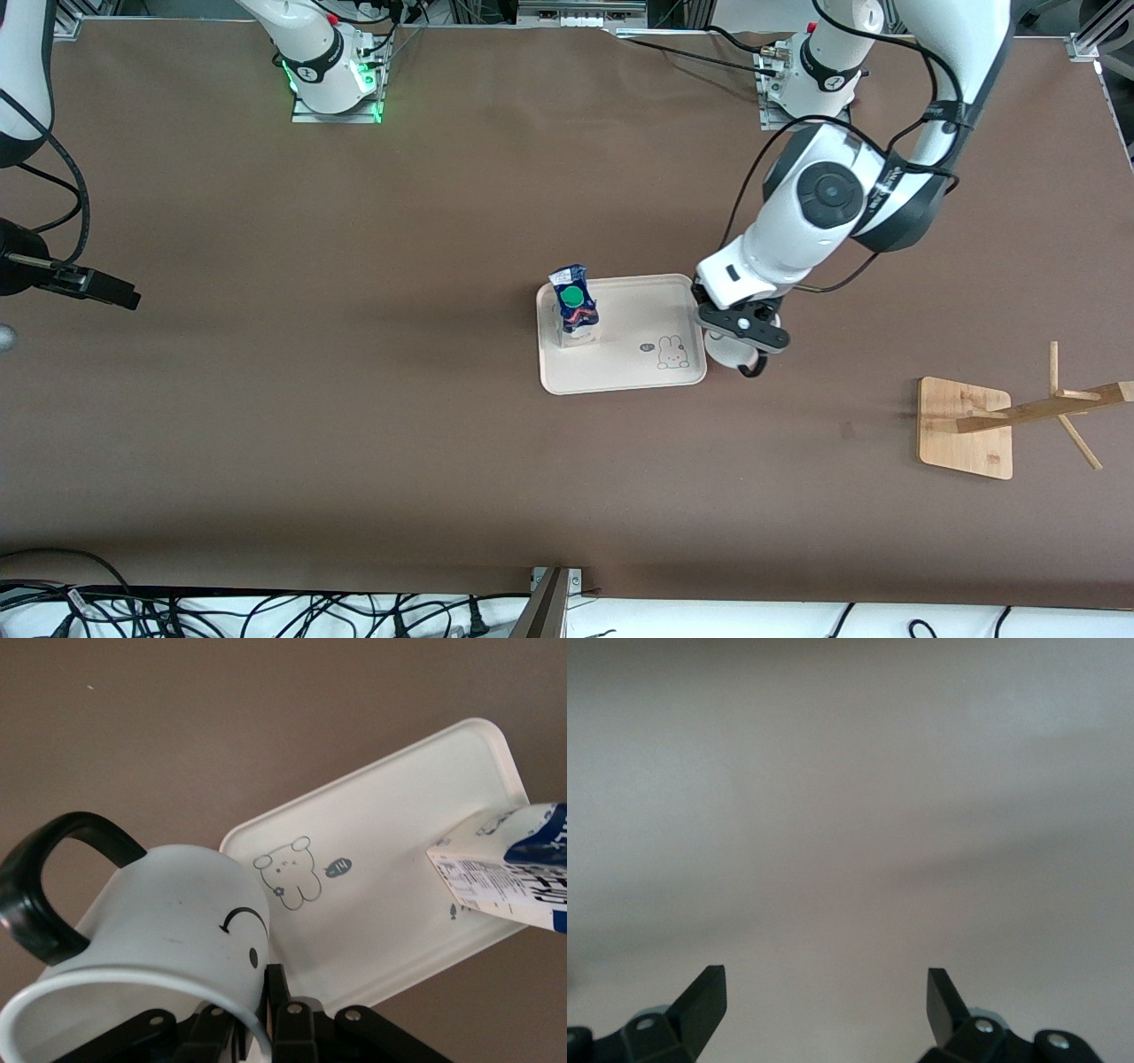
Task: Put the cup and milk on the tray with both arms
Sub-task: 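Carry the mug with the left gripper over the tray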
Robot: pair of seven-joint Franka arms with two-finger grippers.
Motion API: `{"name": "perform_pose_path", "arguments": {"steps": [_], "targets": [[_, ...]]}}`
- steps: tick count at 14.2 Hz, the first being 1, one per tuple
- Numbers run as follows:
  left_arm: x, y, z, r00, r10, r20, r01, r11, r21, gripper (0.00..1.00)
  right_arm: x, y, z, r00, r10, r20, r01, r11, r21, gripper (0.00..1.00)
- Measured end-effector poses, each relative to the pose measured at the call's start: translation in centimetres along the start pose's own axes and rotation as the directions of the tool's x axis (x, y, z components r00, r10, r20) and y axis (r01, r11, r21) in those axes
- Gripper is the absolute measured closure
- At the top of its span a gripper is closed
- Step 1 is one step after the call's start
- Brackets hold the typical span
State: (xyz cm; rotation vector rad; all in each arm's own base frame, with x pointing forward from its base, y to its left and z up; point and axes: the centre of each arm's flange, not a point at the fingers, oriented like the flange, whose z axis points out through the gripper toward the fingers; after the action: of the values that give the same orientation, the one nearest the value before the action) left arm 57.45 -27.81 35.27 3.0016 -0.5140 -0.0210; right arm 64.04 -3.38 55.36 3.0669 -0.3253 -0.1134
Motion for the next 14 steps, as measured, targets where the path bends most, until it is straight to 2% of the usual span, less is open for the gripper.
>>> {"name": "perform_pose_path", "arguments": {"steps": [4, 7, 9, 11, 14], "targets": [[0.4, 3.0, 2.5, 0.991, 0.039, 0.13, -0.036, 0.999, -0.028, 0.91, -0.2, -0.5, 0.1, 1.0, -0.008, 0.009, 0.008, 1.0, 0.002, 0.0], [1.0, 3.3, 3.7, 0.984, -0.013, 0.18, 0.036, 0.991, -0.125, 0.91, -0.5, -0.5, -0.7, 1.0, -0.009, 0.007, 0.009, 1.0, 0.004, 0.0], [1.8, 2.5, 4.0, 0.98, -0.065, 0.189, 0.096, 0.982, -0.164, 0.91, -1.2, -0.2, -2.2, 1.0, -0.006, -0.012, 0.006, 1.0, 0.005, 0.0], [2.4, 2.2, 4.6, 0.971, -0.117, 0.207, 0.153, 0.974, -0.166, 0.91, -2.3, 0.3, -3.9, 1.0, -0.004, -0.021, 0.004, 1.0, 0.008, 0.0], [2.5, 2.2, 6.6, 0.944, -0.173, 0.282, 0.217, 0.966, -0.136, 0.91, -3.8, 0.7, -4.8, 1.0, 0.003, 0.025, -0.004, 1.0, 0.005, 0.0]]}}
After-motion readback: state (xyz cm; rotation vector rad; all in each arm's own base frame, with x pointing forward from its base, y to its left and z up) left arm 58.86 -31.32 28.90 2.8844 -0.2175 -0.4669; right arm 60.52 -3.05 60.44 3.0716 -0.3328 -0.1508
